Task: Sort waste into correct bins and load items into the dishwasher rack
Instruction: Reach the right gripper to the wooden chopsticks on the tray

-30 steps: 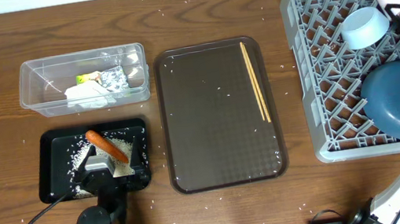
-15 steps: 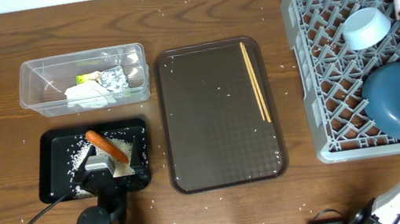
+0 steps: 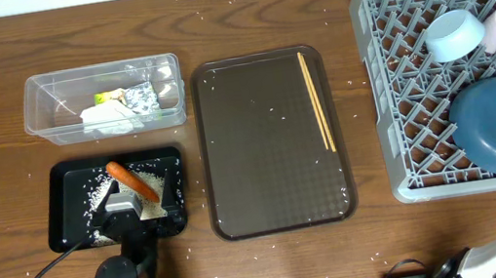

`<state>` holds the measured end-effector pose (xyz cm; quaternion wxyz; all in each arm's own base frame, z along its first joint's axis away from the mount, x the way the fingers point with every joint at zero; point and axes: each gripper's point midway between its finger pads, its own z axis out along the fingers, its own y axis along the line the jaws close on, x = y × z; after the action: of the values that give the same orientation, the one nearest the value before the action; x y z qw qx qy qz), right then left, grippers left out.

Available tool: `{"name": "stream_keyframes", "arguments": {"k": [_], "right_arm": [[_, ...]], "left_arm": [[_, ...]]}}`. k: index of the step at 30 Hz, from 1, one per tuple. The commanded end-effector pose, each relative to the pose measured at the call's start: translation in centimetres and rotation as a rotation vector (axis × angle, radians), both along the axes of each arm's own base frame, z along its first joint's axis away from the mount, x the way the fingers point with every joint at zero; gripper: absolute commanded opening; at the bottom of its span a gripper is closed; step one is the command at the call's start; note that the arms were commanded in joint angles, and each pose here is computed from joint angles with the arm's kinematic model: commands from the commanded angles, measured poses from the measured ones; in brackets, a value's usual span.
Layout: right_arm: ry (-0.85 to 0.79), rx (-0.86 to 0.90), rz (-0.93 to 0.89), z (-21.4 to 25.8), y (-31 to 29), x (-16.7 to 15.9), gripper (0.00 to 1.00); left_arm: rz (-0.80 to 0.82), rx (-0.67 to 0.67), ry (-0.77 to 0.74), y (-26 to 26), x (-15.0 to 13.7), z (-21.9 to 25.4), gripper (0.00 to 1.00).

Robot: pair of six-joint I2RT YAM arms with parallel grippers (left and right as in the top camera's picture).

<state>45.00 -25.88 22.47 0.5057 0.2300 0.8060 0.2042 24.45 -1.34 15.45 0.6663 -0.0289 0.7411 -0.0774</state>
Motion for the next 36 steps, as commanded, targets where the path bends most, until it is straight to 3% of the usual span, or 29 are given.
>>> {"name": "stream_keyframes", "arguments": {"k": [1,5,9,18,20,21,25,31,36], "right_arm": [[-0.021,-0.085,-0.036,3.2,0.6,-0.4,0.83],[0.014,-0.123,-0.069,4.2,2.0,-0.6,0.8],[0.032,-0.157,0.022,4.5,6.1,0.3,0.8],[0.103,-0.181,0.366,2.5,23.0,3.2,0.82],[0.124,-0.209,0.427,2.0,27.1,3.3,0.86],[0.139,-0.234,0.446,1.6,29.0,3.2,0.98],[0.212,-0.35,0.493,0.0,35.2,2.1,0.99],[0.25,-0.387,0.712,-1.4,45.0,-2.2,0.99],[0.358,-0.482,0.578,-4.3,45.8,-2.7,0.99]], "left_arm": [[-0.015,0.004,0.043,-0.3,-0.1,-1.5,0.98],[-0.015,0.004,0.043,-0.3,-0.1,-1.5,0.98],[-0.015,0.004,0.043,-0.3,-0.1,-1.5,0.98],[-0.015,0.004,0.043,-0.3,-0.1,-1.5,0.98],[-0.015,0.004,0.043,-0.3,-0.1,-1.5,0.98],[-0.015,0.004,0.043,-0.3,-0.1,-1.5,0.98],[-0.015,0.004,0.043,-0.3,-0.1,-1.5,0.98],[-0.015,0.004,0.043,-0.3,-0.1,-1.5,0.98],[-0.015,0.004,0.043,-0.3,-0.1,-1.5,0.98]]}}
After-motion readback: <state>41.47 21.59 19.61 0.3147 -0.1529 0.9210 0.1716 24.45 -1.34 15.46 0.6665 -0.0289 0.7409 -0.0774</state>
